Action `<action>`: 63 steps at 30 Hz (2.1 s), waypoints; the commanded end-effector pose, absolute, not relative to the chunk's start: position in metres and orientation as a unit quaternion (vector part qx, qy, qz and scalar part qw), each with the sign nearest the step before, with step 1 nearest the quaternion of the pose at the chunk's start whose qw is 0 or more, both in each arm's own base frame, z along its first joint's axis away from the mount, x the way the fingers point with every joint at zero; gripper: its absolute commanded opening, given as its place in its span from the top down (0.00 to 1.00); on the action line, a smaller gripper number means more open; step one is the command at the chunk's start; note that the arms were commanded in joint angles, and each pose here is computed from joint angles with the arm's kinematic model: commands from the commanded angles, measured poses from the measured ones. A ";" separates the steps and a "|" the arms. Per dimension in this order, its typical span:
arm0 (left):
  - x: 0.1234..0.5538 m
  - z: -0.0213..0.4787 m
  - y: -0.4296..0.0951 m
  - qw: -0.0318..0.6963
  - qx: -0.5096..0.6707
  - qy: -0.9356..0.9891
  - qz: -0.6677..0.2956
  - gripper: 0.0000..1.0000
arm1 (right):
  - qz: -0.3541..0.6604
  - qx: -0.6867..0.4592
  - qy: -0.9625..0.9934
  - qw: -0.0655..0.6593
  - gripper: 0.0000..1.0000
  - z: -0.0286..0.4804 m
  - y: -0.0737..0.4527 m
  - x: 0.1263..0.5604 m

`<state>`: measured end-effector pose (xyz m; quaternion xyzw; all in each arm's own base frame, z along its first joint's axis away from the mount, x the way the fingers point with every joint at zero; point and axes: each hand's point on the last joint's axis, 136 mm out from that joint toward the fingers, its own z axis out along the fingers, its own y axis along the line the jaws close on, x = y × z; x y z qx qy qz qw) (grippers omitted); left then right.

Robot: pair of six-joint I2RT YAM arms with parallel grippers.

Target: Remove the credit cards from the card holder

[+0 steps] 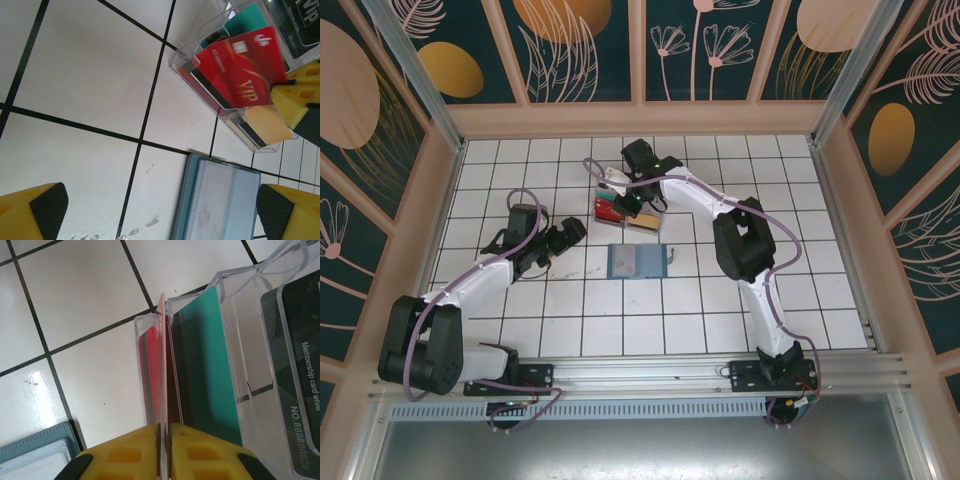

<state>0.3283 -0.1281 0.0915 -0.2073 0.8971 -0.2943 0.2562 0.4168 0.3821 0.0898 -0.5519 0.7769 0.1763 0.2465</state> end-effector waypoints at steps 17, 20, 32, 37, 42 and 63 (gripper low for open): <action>0.328 0.090 -0.130 0.259 -0.196 0.896 -0.303 0.01 | 0.246 -0.516 0.761 0.307 0.77 0.168 0.387 0.387; 0.332 0.095 -0.131 0.262 -0.186 0.898 -0.301 0.01 | 0.256 -0.480 0.776 0.318 0.69 0.182 0.379 0.375; 0.340 0.092 -0.131 0.262 -0.184 0.902 -0.288 0.01 | 0.269 -0.197 0.903 0.270 0.40 0.146 0.336 0.313; 0.343 0.088 -0.131 0.260 -0.192 0.901 -0.289 0.01 | 0.207 -0.144 0.945 0.210 0.38 0.092 0.331 0.292; 0.343 0.086 -0.131 0.257 -0.193 0.902 -0.289 0.01 | 0.145 -0.127 0.963 0.188 0.35 0.060 0.324 0.289; 0.337 0.084 -0.164 0.218 -0.176 0.893 -0.352 0.05 | 0.048 -0.119 0.983 0.130 0.49 -0.010 0.285 0.275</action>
